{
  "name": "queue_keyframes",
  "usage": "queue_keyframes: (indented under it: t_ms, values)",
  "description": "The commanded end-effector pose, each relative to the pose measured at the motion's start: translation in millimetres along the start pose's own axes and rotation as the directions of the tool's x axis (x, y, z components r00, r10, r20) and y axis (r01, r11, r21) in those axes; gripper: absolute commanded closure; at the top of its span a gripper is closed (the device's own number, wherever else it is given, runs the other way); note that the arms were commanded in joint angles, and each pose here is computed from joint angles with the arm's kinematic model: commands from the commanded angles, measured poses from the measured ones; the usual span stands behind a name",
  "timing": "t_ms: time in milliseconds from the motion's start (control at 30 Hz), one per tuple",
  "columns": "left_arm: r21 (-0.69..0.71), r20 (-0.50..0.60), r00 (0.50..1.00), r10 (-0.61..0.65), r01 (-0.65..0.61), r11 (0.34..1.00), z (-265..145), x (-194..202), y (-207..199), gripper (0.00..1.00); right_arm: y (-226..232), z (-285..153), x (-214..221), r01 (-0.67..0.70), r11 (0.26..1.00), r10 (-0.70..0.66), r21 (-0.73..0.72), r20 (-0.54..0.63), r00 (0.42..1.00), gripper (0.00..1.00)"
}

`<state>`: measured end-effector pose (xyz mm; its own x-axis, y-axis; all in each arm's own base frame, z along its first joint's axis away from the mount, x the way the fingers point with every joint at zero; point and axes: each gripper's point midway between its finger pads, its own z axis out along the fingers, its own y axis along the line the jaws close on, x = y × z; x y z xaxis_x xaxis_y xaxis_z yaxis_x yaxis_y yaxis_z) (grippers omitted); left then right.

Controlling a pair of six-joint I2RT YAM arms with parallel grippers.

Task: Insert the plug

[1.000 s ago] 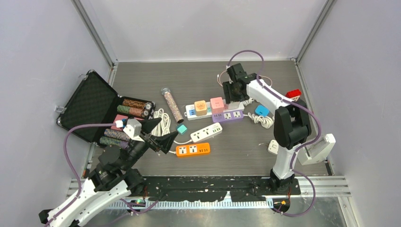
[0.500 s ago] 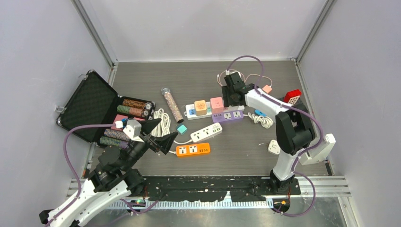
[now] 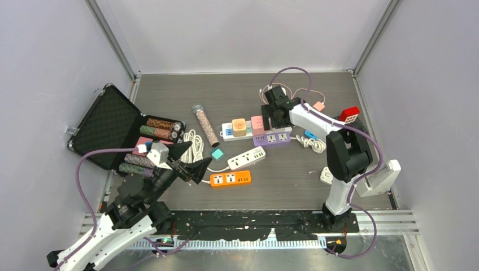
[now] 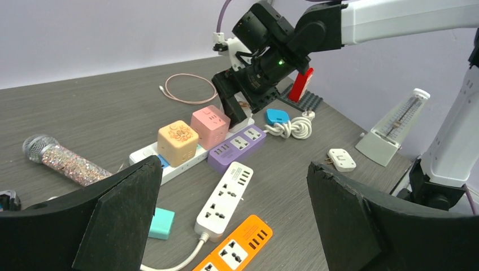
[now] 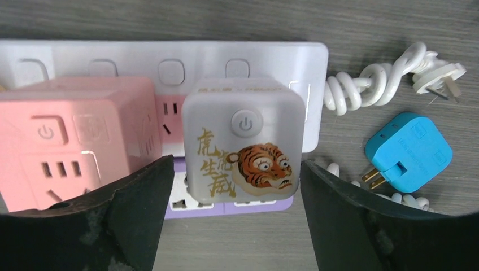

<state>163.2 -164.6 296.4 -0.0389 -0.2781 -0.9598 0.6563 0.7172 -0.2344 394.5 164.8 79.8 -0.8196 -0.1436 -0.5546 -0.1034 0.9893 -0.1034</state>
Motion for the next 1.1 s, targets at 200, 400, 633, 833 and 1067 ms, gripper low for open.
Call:
queue_keyframes:
  t_ms: [200, 400, 633, 833, 1067]
  values:
    - [-0.113, -0.018, 0.999, -0.029, 0.027, 0.993, -1.3, 7.0, 19.1, 0.00, -7.9, -65.0, -54.3, -0.057, 0.993, 0.069, -0.102, 0.118, 0.991, 0.07]
    - [-0.100, -0.035, 0.999, -0.029, 0.026, 0.995, 2.0, 12.5, 16.6, 0.00, -56.5, -80.6, -58.0, -0.235, 0.971, 0.240, -0.047, 0.176, 0.955, 0.15]
    - [-0.110, -0.045, 0.999, -0.027, 0.022, 0.994, 6.5, 18.8, 18.3, 0.00, -148.5, -61.7, -72.7, -0.549, 0.832, 0.511, 0.084, 0.272, 0.816, 0.22]
    - [-0.120, -0.055, 0.998, -0.016, 0.009, 0.993, 10.2, 22.1, 20.0, 0.00, -191.0, -24.9, -89.7, -0.685, 0.714, 0.628, 0.147, 0.299, 0.718, 0.21]
    - [-0.137, -0.075, 0.997, -0.001, -0.009, 0.991, 14.6, 26.3, 22.9, 0.00, -205.2, 24.8, -99.1, -0.704, 0.678, 0.655, 0.212, 0.261, 0.709, 0.14]
